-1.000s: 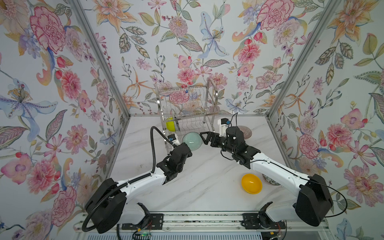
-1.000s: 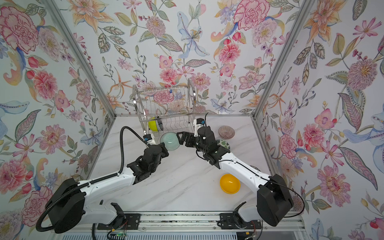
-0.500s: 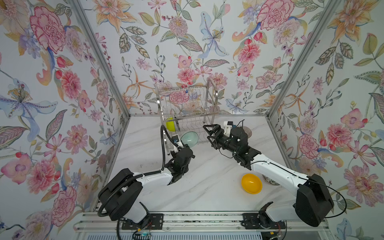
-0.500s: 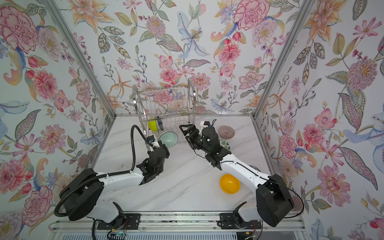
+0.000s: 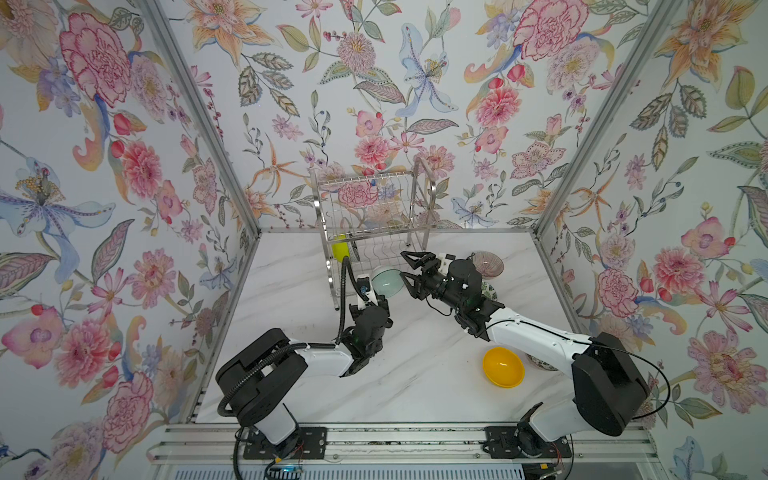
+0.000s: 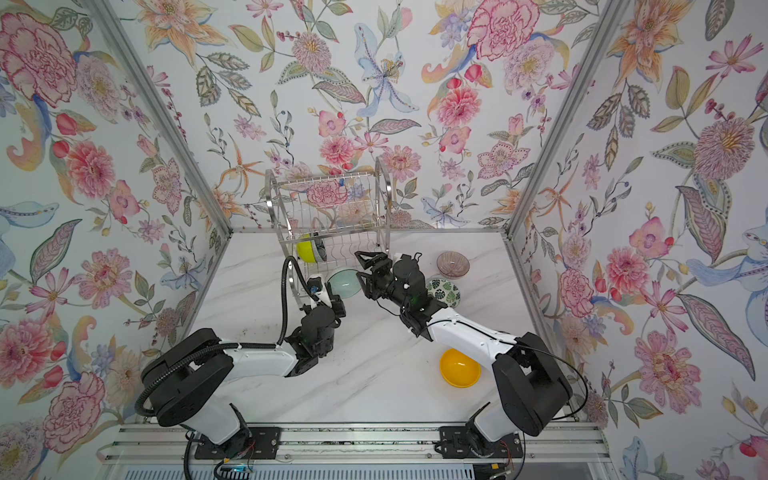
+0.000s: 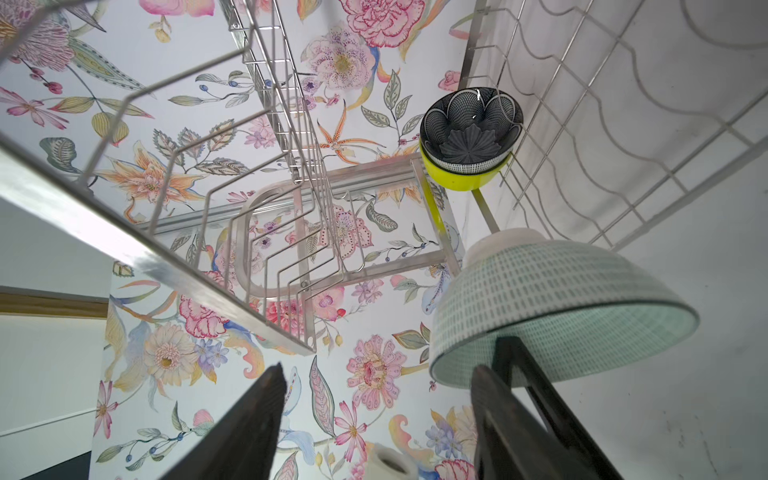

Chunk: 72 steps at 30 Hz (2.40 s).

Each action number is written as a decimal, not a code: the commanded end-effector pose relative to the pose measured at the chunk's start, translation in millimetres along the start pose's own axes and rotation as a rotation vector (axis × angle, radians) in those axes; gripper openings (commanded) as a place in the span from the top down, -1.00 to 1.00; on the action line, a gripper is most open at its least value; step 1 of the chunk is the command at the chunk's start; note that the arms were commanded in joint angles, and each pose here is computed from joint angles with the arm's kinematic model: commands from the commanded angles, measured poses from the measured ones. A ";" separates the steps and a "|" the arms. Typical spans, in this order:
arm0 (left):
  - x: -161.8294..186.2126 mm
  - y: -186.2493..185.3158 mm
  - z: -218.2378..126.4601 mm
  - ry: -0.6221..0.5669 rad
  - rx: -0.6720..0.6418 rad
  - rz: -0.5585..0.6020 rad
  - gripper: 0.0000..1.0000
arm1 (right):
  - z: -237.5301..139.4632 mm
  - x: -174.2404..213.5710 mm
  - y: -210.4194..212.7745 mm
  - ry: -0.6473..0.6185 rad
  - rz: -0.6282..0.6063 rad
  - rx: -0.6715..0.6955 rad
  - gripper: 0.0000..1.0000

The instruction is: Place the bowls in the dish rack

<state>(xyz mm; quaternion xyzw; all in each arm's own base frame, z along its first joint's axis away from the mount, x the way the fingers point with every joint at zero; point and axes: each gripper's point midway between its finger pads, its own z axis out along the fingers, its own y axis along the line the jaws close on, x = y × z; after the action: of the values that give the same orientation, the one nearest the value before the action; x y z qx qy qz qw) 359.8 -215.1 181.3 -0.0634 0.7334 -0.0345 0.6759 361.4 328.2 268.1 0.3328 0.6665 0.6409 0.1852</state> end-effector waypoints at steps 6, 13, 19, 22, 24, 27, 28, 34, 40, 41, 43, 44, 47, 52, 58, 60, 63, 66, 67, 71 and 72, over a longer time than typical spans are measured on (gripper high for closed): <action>-24.4 -2.3 -4.8 -0.096 0.012 -0.053 1.00 | 16.4 7.8 1.3 -0.003 0.090 -0.036 -0.30; -23.0 -2.2 -8.2 -0.102 0.030 -0.035 1.00 | 40.4 8.9 0.0 0.010 0.132 -0.060 0.12; -22.9 -1.6 -11.2 -0.106 0.037 -0.022 1.00 | 53.9 8.4 -1.5 0.005 0.127 -0.052 0.43; -23.3 -0.3 -12.8 -0.104 0.040 -0.014 1.00 | 57.4 9.2 -1.3 0.005 0.117 -0.054 0.72; -24.3 1.8 -14.2 -0.098 0.037 -0.019 0.94 | 56.9 6.9 -3.0 -0.010 0.097 -0.049 0.90; -30.8 0.1 -18.8 -0.087 0.071 -0.046 0.40 | 54.6 4.3 -3.0 -0.015 0.062 -0.054 1.00; -30.6 -1.3 -20.0 -0.075 0.085 -0.053 0.25 | 54.2 3.2 -2.5 -0.012 0.049 -0.060 1.00; -20.0 -6.5 -28.7 0.061 0.152 -0.093 -0.62 | 53.1 -3.5 -11.0 0.048 0.005 -0.115 1.00; -14.2 -9.3 -37.9 0.172 0.192 -0.151 -0.98 | 47.1 -8.9 -17.8 0.079 -0.135 -0.059 1.00; -13.4 -10.3 -40.0 0.191 0.202 -0.169 -0.98 | 44.7 -13.8 -19.7 0.068 -0.158 -0.045 1.00; -9.2 -8.8 -42.6 0.230 0.207 -0.206 -0.98 | 38.9 -23.8 -21.7 0.035 -0.196 -0.037 1.00; -7.3 -7.8 -44.3 0.253 0.208 -0.227 -0.98 | 37.6 -26.3 -21.1 0.026 -0.225 -0.036 1.00; -10.3 -4.0 -50.3 0.293 0.212 -0.265 -0.98 | 40.0 -31.0 -20.9 0.010 -0.293 -0.017 1.00; -8.5 3.8 -53.0 0.387 0.216 -0.340 -0.98 | 48.5 -26.6 -30.4 0.017 -0.371 0.044 1.00; -16.5 4.2 -52.4 0.462 0.224 -0.372 -0.98 | 55.6 -17.0 -45.0 0.076 -0.417 0.092 1.00; -22.9 0.7 -52.0 0.454 0.257 -0.385 -0.98 | 53.8 -14.7 -46.9 0.091 -0.444 0.097 1.00; -25.1 -1.9 -49.3 0.467 0.297 -0.425 -0.98 | 51.2 -15.4 -54.6 0.106 -0.487 0.120 1.00; -28.2 -4.5 -50.0 0.478 0.331 -0.416 -0.98 | 52.8 -12.7 -55.2 0.151 -0.517 0.103 1.00; -31.0 -3.9 -50.6 0.477 0.337 -0.412 -0.98 | 54.5 -11.9 -54.9 0.167 -0.537 0.100 1.00; -47.5 5.6 -54.7 0.435 0.349 -0.412 -0.98 | 60.2 -10.3 -45.5 0.212 -0.625 0.072 1.00; -52.7 9.8 -55.8 0.417 0.348 -0.417 -0.98 | 61.6 -9.6 -45.1 0.221 -0.652 0.078 1.00</action>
<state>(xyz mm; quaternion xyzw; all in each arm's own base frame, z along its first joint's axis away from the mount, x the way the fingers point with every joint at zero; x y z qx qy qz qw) 310.6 -205.7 210.8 -0.0986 0.8261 -0.2936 0.4708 394.3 362.0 200.0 0.0997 0.7817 0.5556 0.2654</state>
